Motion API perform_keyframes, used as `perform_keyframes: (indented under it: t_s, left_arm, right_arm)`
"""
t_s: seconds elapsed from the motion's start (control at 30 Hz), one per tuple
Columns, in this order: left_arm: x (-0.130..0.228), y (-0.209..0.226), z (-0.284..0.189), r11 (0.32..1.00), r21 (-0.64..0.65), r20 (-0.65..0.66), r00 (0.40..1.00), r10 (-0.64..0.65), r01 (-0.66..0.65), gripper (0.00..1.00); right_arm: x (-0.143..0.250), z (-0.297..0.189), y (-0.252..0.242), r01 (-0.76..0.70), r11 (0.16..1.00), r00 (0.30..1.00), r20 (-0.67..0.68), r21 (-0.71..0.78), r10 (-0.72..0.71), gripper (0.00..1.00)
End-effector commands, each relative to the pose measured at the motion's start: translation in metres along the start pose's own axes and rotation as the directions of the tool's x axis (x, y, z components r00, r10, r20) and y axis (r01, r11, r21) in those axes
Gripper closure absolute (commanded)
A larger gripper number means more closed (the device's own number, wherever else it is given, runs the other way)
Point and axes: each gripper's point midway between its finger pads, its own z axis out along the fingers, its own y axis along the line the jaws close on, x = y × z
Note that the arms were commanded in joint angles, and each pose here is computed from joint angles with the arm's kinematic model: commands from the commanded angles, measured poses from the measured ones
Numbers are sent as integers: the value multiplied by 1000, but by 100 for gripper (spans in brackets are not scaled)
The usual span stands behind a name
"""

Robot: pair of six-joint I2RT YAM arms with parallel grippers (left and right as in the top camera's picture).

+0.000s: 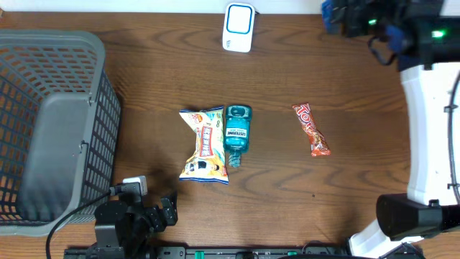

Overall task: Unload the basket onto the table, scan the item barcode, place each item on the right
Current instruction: 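Reach the right gripper down to the red Topps bar and grasp it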

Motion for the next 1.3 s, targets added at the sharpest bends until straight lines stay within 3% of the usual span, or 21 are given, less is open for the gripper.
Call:
perform_keyframes:
  t_s: [0.0, 0.37, 0.53, 0.7, 1.03, 1.27]
  left_arm:
    - [2, -2, -1, 1000, 8, -11, 1000, 6, -6, 2]
    - [2, -2, -1, 1000, 8, -11, 1000, 6, -6, 2]
    - [2, -2, -1, 1000, 8, -11, 1000, 6, -6, 2]
    - [2, -2, -1, 1000, 8, -11, 1000, 6, -6, 2]
    - [2, -2, -1, 1000, 8, -11, 1000, 6, -6, 2]
    - [2, -2, -1, 1000, 8, -11, 1000, 6, -6, 2]
  right_arm:
    - [10, -8, 7, 127, 985, 992, -37, 113, -123, 1]
    - [150, 56, 33, 234, 972, 886, -416, 25, -203, 1]
    - [206, 91, 39, 357, 932, 818, -461, -61, -343, 17]
    - [253, 113, 39, 436, 892, 763, -476, -120, -437, 21]
    - [310, 122, 22, 455, 885, 722, -542, -97, -431, 41]
    - [333, 128, -1, 481, 877, 730, -561, 16, -390, 44]
